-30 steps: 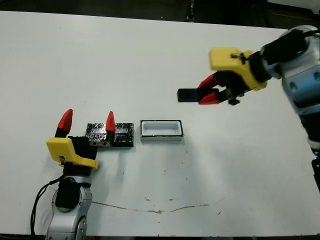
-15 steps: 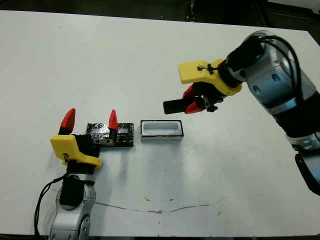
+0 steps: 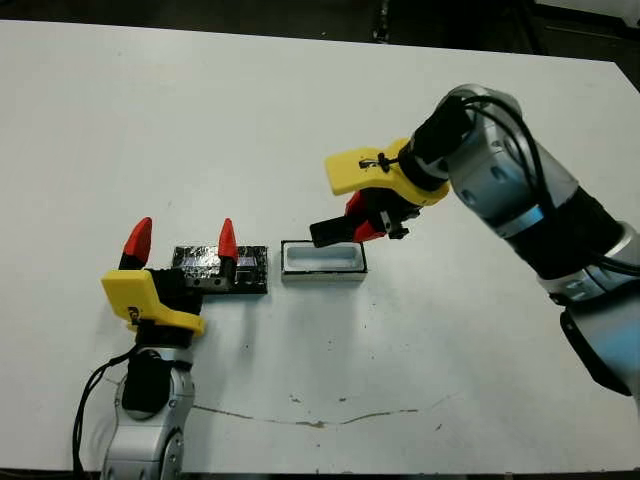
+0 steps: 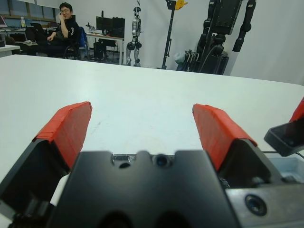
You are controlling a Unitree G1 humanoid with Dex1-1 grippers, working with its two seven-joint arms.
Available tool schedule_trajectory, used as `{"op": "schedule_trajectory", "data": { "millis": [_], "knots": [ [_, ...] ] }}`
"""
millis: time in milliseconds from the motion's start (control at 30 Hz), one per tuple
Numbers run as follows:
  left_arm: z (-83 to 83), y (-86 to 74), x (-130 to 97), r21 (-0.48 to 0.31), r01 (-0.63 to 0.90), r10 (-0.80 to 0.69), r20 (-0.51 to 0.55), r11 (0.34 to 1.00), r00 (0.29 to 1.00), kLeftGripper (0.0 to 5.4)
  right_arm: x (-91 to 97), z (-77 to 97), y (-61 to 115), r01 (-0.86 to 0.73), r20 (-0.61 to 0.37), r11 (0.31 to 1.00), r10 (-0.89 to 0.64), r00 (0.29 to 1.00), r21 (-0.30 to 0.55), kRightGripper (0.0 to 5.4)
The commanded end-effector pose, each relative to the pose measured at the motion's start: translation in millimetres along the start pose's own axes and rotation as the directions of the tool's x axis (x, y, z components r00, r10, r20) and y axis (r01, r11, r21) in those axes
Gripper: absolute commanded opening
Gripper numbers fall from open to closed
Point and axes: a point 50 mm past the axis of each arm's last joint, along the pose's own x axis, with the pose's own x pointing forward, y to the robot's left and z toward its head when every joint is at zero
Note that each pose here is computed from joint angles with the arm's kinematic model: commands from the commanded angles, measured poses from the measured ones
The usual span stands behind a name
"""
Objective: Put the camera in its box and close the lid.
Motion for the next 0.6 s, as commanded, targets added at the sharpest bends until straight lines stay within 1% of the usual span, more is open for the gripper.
{"op": "schedule_trajectory", "data": {
  "millis": [33, 100, 200, 333, 400, 467, 533, 600],
  "knots": [
    [-3.7, 0.2, -4, 0.012, -0.008, 0.009, -0.023, 1.0, 1.0, 5.4, 4.8, 3.1, 1.3, 0.006, -0.021, 0.999, -0.007, 1.0, -0.033, 1.64],
    [-4.4, 0.1, -5, 0.009, -0.006, 0.007, -0.025, 1.0, 1.0, 5.4, 7.9, 5.4, 2.4, 0.005, -0.027, 0.999, -0.006, 1.0, -0.052, 1.64],
    [-5.0, 0.4, -5, -0.001, -0.006, 0.006, -0.026, 1.0, 1.0, 5.4, 12.7, 6.1, 3.5, -0.014, -0.027, 0.999, 0.013, 1.0, -0.041, 1.64],
    [-5.3, 1.3, -5, -0.004, -0.009, 0.009, -0.025, 1.0, 1.0, 5.4, 16.9, 8.5, 3.9, -0.016, -0.025, 0.999, 0.015, 1.0, -0.049, 1.64],
    [-5.5, 2.0, -5, 0.011, -0.006, 0.007, -0.023, 1.0, 1.0, 5.4, 18.0, 10.3, 4.8, 0.0, -0.02, 0.995, -0.002, 1.0, -0.099, 1.64],
    [-5.6, 2.5, -5, 0.008, -0.005, 0.006, -0.023, 1.0, 1.0, 5.4, 19.5, 11.0, 5.8, 0.015, -0.005, 0.992, -0.016, 1.0, -0.125, 1.64],
    [-5.6, 3.1, -5, 0.003, -0.006, 0.006, -0.022, 1.0, 1.0, 5.4, 21.5, 10.1, 6.0, 0.016, 0.005, 0.995, -0.015, 1.0, -0.095, 1.64],
    [-6.0, 3.8, -5, -0.001, -0.007, 0.007, -0.023, 1.0, 1.0, 5.4, 22.9, 10.5, 6.3, 0.021, 0.009, 0.995, -0.02, 1.0, -0.1, 1.64]
  ]
}}
